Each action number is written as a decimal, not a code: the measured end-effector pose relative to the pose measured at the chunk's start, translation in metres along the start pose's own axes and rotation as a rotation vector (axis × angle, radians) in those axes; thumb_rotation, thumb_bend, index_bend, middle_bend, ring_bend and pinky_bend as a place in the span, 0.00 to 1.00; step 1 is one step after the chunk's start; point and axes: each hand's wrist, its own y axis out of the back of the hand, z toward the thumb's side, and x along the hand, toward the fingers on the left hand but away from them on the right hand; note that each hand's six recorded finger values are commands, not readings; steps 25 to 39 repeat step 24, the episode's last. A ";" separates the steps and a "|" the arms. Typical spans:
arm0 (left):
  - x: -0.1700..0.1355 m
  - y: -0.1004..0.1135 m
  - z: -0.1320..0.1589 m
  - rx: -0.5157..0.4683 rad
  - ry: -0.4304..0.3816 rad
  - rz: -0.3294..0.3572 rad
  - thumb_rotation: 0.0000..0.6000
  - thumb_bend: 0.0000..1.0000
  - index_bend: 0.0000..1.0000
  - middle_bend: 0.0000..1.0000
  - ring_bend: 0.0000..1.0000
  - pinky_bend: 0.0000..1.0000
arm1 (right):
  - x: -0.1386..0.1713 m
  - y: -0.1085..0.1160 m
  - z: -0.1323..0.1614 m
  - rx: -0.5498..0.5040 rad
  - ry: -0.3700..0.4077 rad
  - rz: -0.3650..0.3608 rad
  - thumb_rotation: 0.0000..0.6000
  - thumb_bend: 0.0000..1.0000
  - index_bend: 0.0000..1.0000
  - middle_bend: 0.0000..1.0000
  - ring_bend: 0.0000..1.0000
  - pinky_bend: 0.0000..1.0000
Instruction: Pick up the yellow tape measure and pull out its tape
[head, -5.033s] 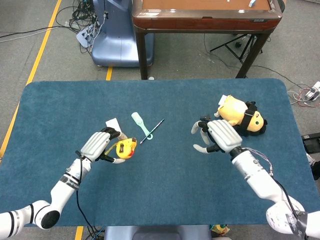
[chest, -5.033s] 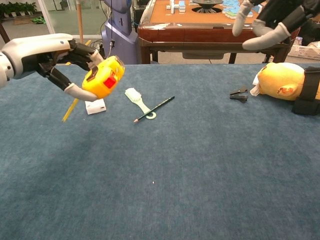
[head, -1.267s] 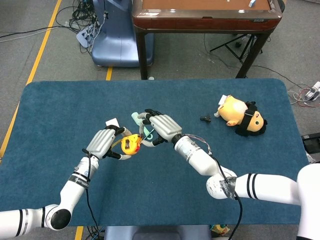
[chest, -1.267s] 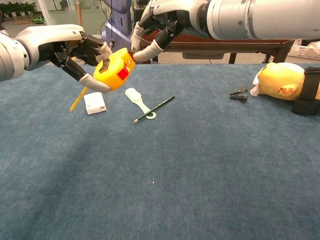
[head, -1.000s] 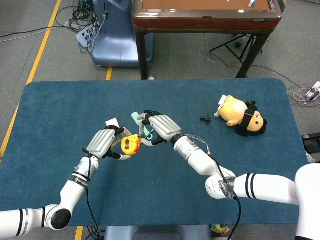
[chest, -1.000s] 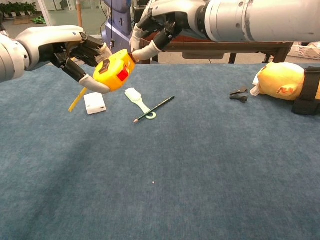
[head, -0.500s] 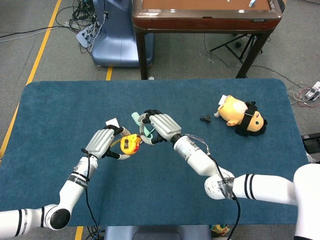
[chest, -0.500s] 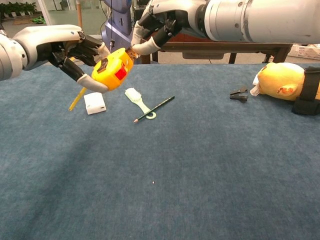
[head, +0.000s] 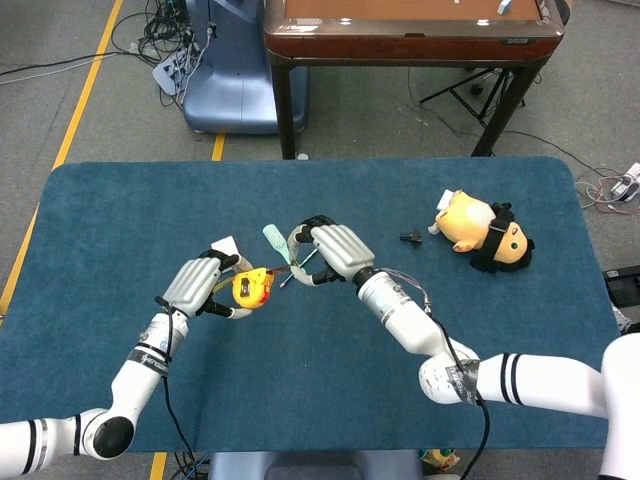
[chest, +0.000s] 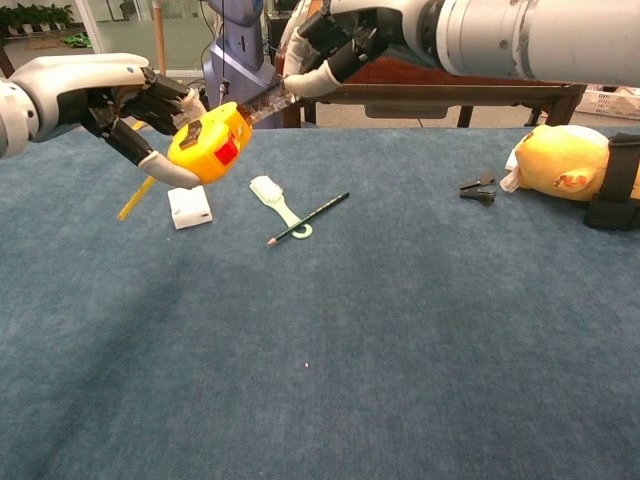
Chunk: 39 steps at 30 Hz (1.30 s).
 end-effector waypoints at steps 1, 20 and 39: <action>0.000 0.000 -0.001 0.003 0.000 0.000 1.00 0.11 0.48 0.44 0.26 0.14 | 0.002 0.001 -0.002 0.000 -0.002 -0.003 1.00 0.70 0.69 0.34 0.18 0.08; -0.010 -0.012 -0.032 0.109 0.011 -0.098 1.00 0.11 0.48 0.44 0.26 0.14 | 0.104 0.060 -0.082 -0.032 -0.135 -0.167 1.00 0.70 0.72 0.36 0.20 0.08; -0.011 -0.016 -0.038 0.120 0.018 -0.117 1.00 0.11 0.48 0.44 0.25 0.14 | 0.133 0.074 -0.100 -0.046 -0.169 -0.208 1.00 0.70 0.72 0.37 0.20 0.08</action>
